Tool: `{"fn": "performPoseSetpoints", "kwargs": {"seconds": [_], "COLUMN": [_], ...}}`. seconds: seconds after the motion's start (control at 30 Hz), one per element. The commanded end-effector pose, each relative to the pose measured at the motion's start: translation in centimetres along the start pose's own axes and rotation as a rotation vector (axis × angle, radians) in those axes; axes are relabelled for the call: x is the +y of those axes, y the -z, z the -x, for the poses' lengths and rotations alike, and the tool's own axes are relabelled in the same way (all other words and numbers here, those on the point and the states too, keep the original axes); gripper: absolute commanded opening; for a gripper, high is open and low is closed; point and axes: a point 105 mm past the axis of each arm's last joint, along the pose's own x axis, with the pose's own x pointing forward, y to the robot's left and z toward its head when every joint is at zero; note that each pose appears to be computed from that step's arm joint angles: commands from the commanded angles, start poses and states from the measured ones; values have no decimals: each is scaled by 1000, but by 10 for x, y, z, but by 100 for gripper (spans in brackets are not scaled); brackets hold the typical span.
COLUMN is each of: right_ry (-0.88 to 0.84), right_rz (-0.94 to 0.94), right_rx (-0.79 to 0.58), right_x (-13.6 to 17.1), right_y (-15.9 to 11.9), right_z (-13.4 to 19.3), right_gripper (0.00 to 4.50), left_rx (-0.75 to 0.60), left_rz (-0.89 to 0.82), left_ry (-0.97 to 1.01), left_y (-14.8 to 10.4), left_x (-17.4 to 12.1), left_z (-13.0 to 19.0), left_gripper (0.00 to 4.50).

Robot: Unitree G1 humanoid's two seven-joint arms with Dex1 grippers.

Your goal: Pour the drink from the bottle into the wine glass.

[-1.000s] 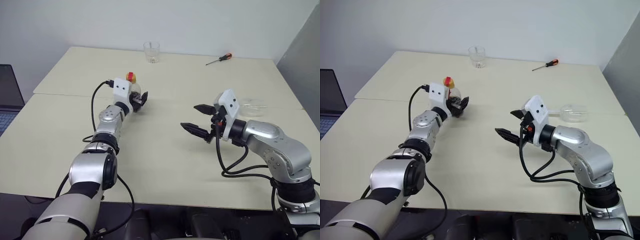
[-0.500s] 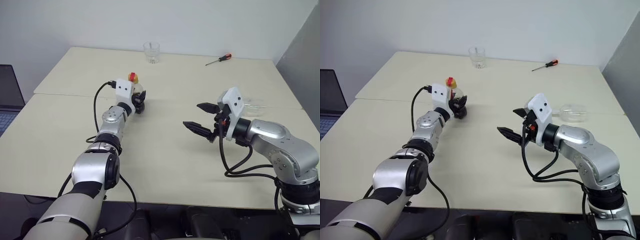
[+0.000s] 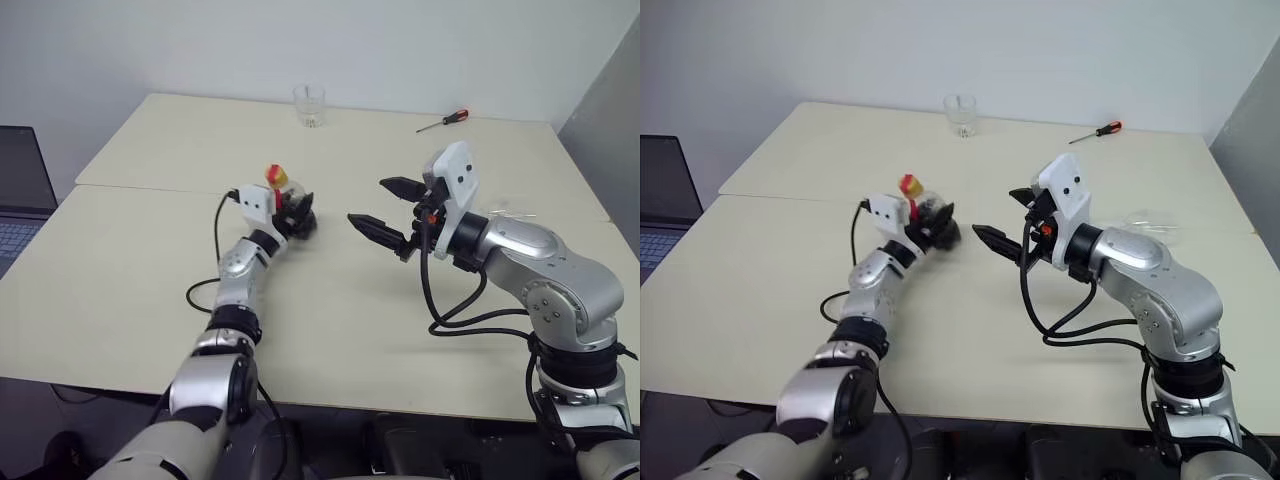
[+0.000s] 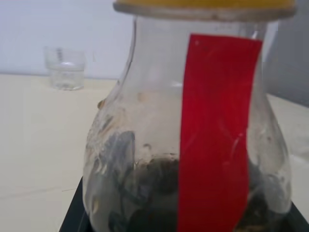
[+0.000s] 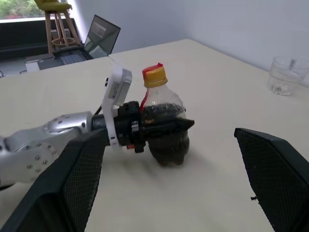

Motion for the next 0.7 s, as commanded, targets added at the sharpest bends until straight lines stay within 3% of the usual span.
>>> {"fn": "performPoseSetpoints", "kwargs": {"seconds": [0.03, 0.33, 0.7], "right_ry": [56, 144, 231], "right_rz": [63, -11, -121], "right_rx": [-65, 27, 14], "right_x": [1, 7, 0], "right_y": [-21, -10, -5], "right_z": [1, 2, -5], "right_gripper": [450, 450, 450], "left_rx": [5, 134, 137], "left_rz": [1, -135, -171], "left_ry": [119, 255, 298], "left_y": [-12, -15, -14], "left_x": [-36, -86, -101], "left_z": [-8, -6, -5], "left_gripper": [197, 192, 186]}}
